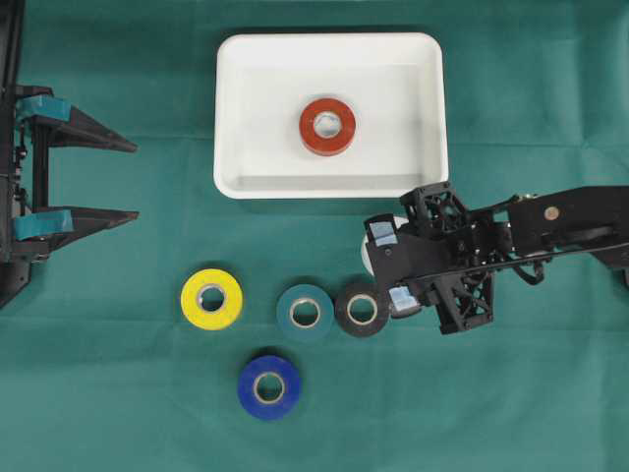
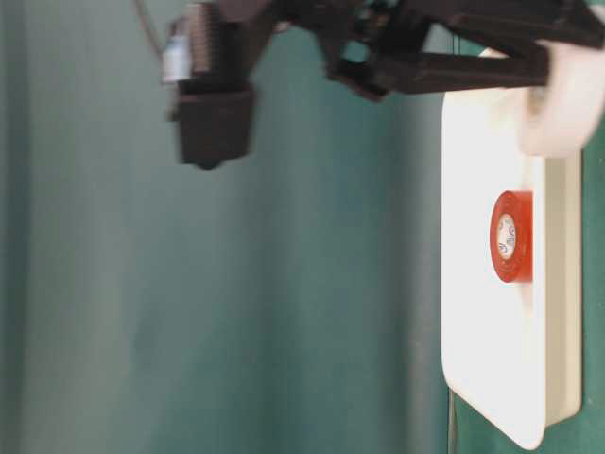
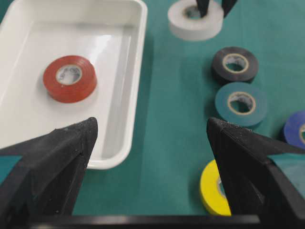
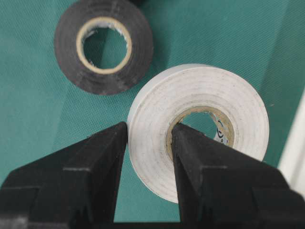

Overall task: Pick up the tape from a random location and place it into the white case.
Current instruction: 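Close the right gripper on the white tape roll, then lift the white tape and carry it over the white tray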

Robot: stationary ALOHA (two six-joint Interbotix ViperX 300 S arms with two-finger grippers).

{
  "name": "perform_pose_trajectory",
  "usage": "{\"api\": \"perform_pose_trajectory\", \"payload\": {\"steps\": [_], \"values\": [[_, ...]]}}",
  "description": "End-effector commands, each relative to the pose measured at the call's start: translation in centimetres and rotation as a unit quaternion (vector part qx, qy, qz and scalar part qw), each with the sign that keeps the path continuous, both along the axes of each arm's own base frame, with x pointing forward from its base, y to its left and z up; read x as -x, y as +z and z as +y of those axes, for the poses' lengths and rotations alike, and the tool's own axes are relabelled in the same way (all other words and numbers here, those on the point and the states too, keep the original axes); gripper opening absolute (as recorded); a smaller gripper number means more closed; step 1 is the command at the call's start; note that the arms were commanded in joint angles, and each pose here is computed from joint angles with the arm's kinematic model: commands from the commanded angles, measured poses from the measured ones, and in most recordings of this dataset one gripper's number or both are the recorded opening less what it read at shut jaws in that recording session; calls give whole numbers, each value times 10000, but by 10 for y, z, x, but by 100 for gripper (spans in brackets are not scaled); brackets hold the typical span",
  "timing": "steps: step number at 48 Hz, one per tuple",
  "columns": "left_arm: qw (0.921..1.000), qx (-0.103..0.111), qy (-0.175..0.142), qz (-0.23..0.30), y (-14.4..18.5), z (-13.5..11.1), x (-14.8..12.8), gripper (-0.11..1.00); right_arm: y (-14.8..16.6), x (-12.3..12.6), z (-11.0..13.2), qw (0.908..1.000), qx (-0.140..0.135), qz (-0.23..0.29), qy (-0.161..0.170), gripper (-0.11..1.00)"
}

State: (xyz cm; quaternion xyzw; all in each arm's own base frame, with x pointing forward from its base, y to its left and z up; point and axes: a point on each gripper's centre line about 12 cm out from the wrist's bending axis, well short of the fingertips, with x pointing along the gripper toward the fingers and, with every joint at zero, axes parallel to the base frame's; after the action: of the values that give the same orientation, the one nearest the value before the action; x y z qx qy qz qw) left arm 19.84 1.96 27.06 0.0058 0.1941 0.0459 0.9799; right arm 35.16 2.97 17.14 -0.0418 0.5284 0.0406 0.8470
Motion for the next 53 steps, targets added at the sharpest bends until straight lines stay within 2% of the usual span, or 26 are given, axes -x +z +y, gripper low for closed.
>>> {"api": "perform_pose_trajectory", "payload": {"steps": [1,33,53], "values": [[10000,9,-12,-63,4,0,-2,94,29,-6,1,9996,-44,-281,-25,33],[10000,20,-9,-17,0,-1,-2,94,123,3,1,9995,-28,-306,-35,33],[10000,21,-9,-10,-1,-1,-2,94,131,5,0,9995,-29,-322,-38,33]]}}
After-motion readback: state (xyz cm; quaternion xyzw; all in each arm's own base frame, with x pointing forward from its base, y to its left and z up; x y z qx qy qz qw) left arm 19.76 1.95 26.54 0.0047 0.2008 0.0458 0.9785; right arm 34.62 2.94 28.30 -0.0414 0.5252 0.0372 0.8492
